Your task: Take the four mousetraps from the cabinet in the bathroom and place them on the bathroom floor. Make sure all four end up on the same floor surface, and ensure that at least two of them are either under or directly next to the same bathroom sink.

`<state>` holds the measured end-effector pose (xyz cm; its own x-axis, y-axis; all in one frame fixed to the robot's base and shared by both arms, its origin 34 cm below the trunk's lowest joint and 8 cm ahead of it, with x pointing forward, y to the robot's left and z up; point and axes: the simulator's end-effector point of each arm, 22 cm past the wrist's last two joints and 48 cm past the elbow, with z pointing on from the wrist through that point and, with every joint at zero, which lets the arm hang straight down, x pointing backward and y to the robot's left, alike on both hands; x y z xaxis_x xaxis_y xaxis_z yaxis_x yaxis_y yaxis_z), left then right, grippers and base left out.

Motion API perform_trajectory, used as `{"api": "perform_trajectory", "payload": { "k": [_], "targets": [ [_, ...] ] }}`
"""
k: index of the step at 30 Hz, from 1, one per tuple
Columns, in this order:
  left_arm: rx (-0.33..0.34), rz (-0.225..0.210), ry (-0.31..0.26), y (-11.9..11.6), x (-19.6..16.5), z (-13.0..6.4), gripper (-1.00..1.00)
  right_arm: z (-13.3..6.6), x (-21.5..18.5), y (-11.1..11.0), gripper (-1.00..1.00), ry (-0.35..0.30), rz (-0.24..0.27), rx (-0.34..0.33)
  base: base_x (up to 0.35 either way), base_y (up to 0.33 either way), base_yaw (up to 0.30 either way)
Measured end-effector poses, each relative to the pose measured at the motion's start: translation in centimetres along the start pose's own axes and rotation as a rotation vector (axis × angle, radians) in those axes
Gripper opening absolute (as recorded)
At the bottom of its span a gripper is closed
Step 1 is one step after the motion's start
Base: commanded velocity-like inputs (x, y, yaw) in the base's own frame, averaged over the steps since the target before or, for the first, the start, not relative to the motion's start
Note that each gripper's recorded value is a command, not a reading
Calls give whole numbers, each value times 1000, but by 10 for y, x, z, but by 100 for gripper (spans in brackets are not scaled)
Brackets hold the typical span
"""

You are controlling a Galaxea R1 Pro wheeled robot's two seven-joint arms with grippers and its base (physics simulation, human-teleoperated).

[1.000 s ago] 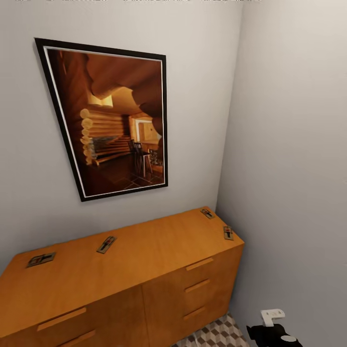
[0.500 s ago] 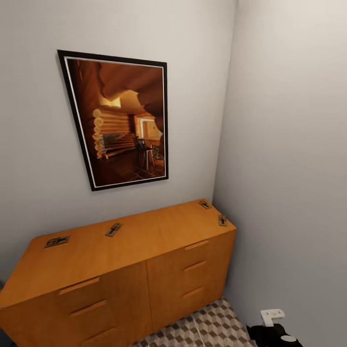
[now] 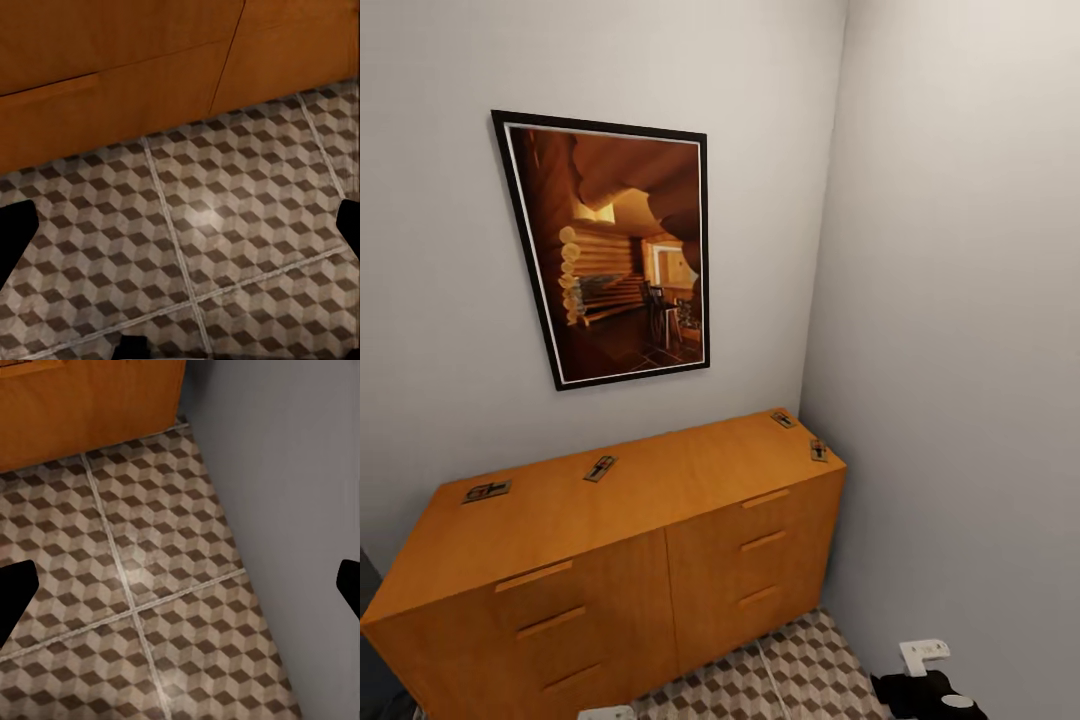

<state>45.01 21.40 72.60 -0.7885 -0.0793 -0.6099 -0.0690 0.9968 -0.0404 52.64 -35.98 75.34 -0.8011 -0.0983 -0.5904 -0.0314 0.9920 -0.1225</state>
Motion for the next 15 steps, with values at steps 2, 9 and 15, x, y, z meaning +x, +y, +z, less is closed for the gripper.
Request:
{"api": "perform_trajectory", "payload": {
  "k": [2, 9, 15],
  "targets": [
    [6, 2, -23, -4, -12, -1, 100, 0, -4, 1, 100, -7, -2, -2, -2, 0, 0],
    [95, 12, -91, -63, -116, -30, 100, -16, -89, 3, 100, -148, -7, -3, 0, 0, 0],
    [150, 50, -204, -94, -199, -77, 100, -44, -161, 9, 100, -265, -4, -8, 0, 0, 0]
  ]
}}
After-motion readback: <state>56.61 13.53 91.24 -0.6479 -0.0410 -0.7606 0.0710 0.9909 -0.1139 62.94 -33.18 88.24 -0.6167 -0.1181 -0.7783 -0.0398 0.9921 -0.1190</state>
